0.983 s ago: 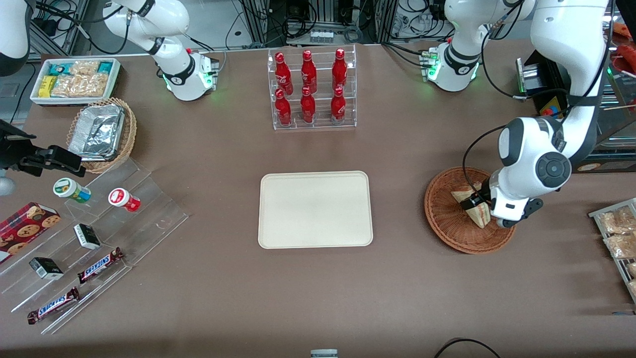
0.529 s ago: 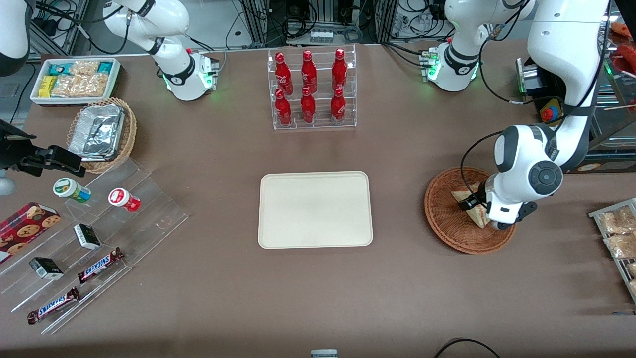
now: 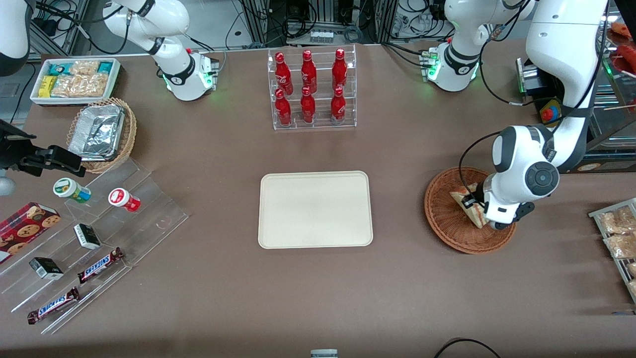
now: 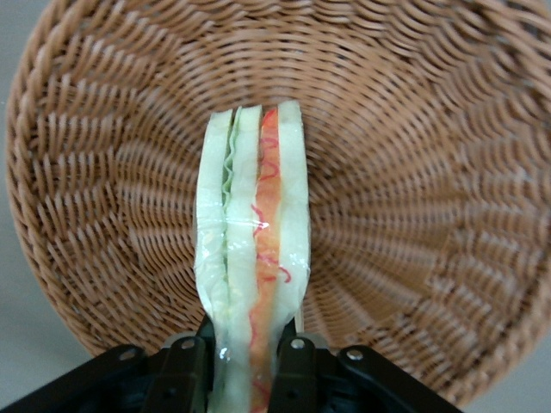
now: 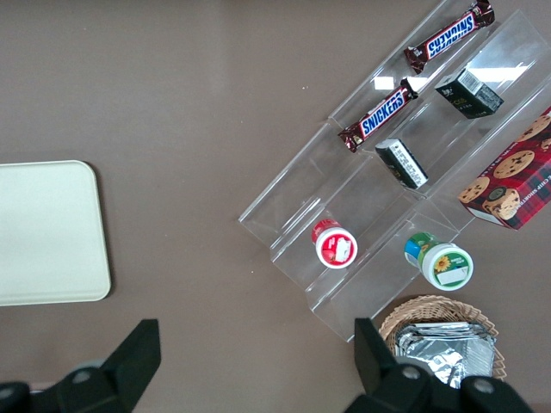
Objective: Place sandwich from basket to tray
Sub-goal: 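Close the left gripper on the sandwich and lift it from the basket, then carry the sandwich with the left gripper over the white tray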
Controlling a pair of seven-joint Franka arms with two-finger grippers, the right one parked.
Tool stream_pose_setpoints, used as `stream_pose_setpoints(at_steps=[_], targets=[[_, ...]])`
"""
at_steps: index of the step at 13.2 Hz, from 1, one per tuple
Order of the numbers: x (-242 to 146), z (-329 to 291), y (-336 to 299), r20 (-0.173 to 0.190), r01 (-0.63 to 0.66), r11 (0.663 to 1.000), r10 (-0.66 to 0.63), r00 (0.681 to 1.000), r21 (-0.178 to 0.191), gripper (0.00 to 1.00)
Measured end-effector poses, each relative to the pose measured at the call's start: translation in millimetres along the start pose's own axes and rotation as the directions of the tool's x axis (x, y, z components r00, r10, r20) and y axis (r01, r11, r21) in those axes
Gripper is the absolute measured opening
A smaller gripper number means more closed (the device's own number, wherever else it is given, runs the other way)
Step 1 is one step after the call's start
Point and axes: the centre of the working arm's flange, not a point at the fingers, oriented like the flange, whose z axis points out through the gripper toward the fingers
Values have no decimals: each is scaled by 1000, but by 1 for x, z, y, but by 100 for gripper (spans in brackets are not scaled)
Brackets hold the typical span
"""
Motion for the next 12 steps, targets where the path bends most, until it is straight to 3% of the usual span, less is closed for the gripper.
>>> stream_pose_setpoints(at_steps=[2,5,12], targets=[[-18,-24,28,-10,-73,997,73,997,41,26],[-55,-65,83,-25,-171,981,173,985,87,15],[-151,-99,196,-91,-276,956,285,954,94,15]])
